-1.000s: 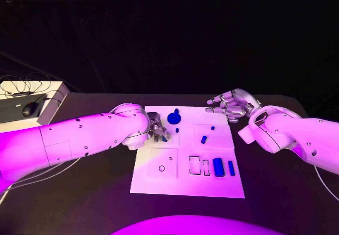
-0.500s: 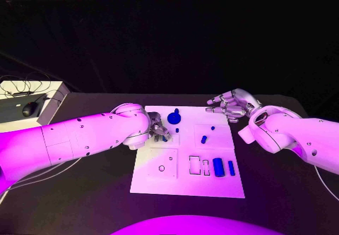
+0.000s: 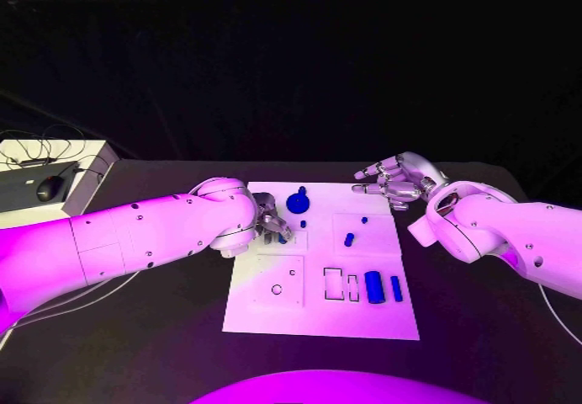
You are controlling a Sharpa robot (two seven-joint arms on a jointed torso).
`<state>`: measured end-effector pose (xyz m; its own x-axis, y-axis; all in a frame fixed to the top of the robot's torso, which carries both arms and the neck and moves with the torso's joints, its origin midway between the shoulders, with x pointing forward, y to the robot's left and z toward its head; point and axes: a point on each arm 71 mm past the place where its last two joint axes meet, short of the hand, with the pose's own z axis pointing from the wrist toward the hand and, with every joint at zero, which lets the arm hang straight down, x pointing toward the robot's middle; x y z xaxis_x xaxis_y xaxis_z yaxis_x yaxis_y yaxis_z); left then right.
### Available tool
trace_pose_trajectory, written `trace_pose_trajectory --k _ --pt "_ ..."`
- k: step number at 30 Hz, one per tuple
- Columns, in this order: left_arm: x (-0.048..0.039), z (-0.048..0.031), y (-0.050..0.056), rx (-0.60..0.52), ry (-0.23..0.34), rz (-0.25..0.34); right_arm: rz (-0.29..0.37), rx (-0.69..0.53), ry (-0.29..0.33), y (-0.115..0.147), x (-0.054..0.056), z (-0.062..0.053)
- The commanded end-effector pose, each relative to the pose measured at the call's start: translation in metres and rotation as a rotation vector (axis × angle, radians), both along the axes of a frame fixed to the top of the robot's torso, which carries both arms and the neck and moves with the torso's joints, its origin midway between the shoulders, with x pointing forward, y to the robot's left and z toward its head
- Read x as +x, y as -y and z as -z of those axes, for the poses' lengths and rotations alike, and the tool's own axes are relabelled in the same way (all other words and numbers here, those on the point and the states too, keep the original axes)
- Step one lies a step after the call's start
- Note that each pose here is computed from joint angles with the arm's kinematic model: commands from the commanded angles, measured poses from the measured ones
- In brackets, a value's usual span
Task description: Assemble the parts on the task board
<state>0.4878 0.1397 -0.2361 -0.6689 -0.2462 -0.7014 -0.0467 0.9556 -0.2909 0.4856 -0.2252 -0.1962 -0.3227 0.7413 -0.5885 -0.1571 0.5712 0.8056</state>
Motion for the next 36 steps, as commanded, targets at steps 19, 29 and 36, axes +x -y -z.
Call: trace_pose_trajectory --k 19,29,36 --pt "-0.0012 0.0043 -0.0006 -0.004 -0.023 -0.002 -0.013 -0.003 0.003 -0.0008 -0.0004 -0.0002" --pt "-0.0003 0.0041 -0.0026 -0.002 -0.017 -0.008 -0.011 -0.003 0.003 -0.0002 -0.0002 0.0" --pt "-0.0007 0.0031 -0.0031 0.0 -0.016 -0.002 -0.01 -0.004 0.001 0.0003 -0.0004 0.0008"
